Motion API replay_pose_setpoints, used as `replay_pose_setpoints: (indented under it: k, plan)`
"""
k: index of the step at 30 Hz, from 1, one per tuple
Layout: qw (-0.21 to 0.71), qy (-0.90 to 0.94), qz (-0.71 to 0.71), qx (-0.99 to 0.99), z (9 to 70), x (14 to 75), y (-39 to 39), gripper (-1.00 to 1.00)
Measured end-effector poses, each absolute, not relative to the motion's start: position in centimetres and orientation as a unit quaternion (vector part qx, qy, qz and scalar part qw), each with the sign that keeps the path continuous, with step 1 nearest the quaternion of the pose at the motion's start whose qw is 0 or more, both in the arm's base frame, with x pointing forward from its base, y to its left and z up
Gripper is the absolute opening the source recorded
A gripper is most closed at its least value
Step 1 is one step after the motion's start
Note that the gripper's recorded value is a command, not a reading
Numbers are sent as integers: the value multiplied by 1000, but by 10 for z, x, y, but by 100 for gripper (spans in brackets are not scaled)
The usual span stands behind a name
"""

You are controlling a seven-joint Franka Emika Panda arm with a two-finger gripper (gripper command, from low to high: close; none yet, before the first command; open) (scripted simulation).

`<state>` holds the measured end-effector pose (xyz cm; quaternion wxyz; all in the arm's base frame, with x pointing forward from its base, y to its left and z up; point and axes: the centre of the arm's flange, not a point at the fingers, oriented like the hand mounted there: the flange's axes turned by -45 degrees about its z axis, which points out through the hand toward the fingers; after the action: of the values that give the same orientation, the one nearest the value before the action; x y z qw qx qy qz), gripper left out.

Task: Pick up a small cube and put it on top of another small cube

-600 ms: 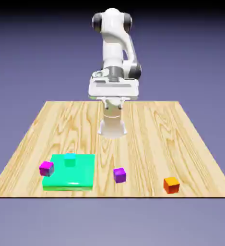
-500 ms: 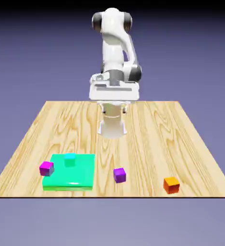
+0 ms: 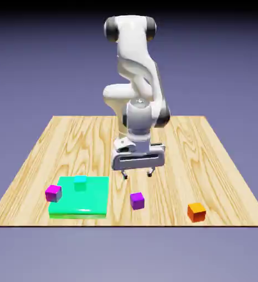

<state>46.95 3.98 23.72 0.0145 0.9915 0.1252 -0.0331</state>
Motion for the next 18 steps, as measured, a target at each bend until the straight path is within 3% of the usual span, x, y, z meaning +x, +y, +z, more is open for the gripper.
replay_pose_setpoints:
  k: [4, 9, 10, 18]
  plan:
    - [17, 143, -116, 983, 189, 468, 45, 0]
    - [17, 143, -116, 983, 129, 459, 42, 0]
    - [17, 143, -116, 983, 120, 457, 42, -100]
    - [22, 198, -115, 973, 193, 480, 72, -100]
